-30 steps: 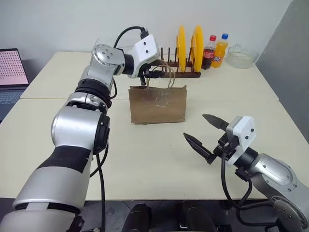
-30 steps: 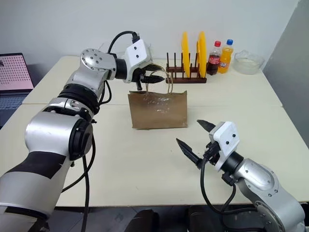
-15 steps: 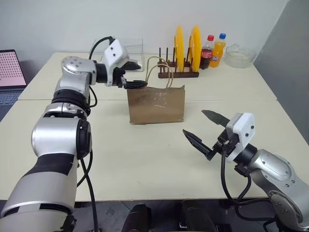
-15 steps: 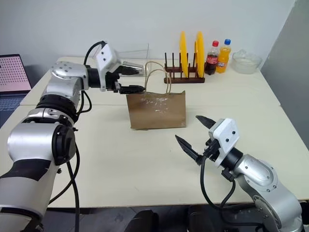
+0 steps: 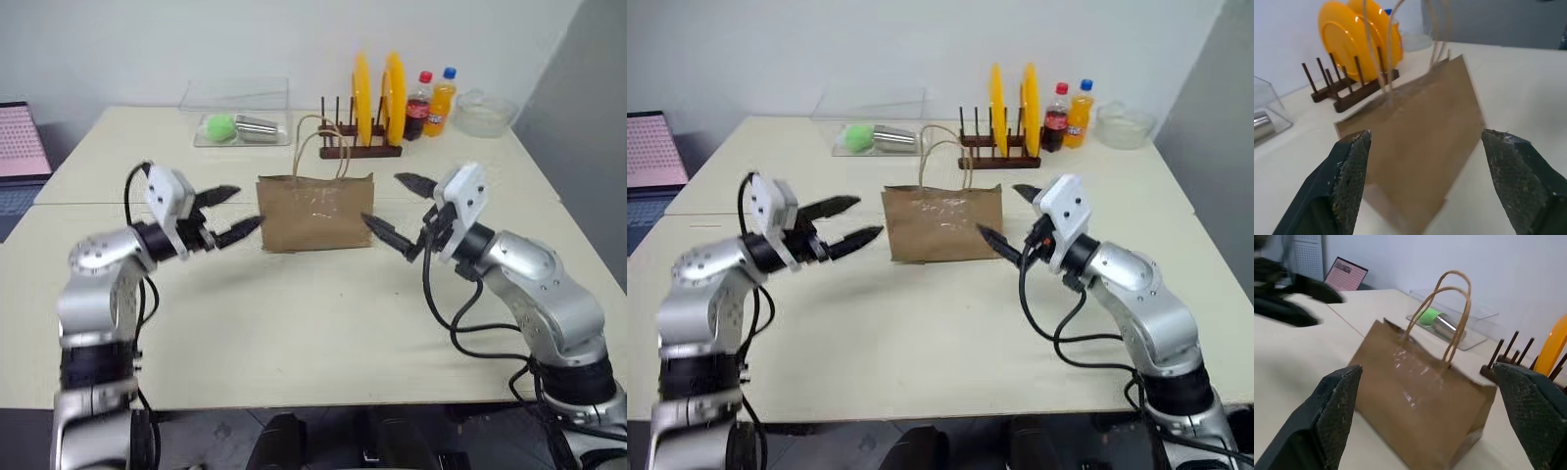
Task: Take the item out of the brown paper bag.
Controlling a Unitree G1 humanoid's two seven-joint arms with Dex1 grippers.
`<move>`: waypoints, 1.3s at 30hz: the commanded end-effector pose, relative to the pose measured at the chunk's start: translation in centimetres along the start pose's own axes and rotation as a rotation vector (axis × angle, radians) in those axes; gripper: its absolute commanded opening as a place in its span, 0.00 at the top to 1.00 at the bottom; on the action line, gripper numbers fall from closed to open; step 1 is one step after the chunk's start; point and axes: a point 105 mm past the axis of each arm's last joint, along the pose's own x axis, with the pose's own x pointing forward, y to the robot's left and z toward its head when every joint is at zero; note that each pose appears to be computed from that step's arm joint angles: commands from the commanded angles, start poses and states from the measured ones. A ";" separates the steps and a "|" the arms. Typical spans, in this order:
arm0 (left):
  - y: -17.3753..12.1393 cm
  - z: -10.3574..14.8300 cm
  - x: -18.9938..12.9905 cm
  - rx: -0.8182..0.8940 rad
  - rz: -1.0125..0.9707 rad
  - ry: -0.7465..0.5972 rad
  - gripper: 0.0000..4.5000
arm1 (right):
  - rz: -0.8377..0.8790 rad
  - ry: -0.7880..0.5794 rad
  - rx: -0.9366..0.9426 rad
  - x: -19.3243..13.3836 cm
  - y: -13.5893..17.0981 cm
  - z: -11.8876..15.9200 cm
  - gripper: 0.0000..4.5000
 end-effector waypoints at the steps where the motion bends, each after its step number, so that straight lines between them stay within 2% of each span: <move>1: -2.8 2.7 -0.6 0.018 0.063 -0.080 0.16 | 0.012 -0.033 -0.057 1.1 -1.9 1.2 0.04; 3: -4.4 2.5 -1.3 0.018 0.126 -0.089 0.16 | 0.050 -0.032 -0.085 2.4 -3.1 1.5 0.13; 6: -6.2 1.9 -1.9 0.014 0.139 -0.064 0.16 | 0.081 -0.005 -0.139 4.2 -4.8 1.2 0.36; 10: -6.7 1.0 -2.7 -0.032 0.176 -0.038 0.16 | 0.079 0.125 -0.278 7.1 -7.5 -0.4 0.68; 14: -7.0 0.5 -3.0 -0.018 0.178 -0.010 0.16 | 0.096 0.271 -0.376 9.2 -8.1 -2.1 0.99; 18: -7.5 0.2 -2.9 -0.001 0.149 0.003 0.16 | 0.100 0.381 -0.531 10.5 -7.7 -3.0 0.99; 24: -7.9 -0.3 -2.9 0.000 0.122 0.018 0.16 | 0.219 0.475 -0.636 10.9 -6.0 -4.6 0.99; 32: -10.9 -3.1 -4.5 -0.037 -0.005 0.138 0.16 | 0.590 0.420 -0.558 8.8 -2.9 -4.3 0.99; 39: -12.0 -3.8 -5.2 -0.035 -0.106 0.180 0.16 | 0.804 0.390 -0.501 6.0 -0.4 -4.7 0.99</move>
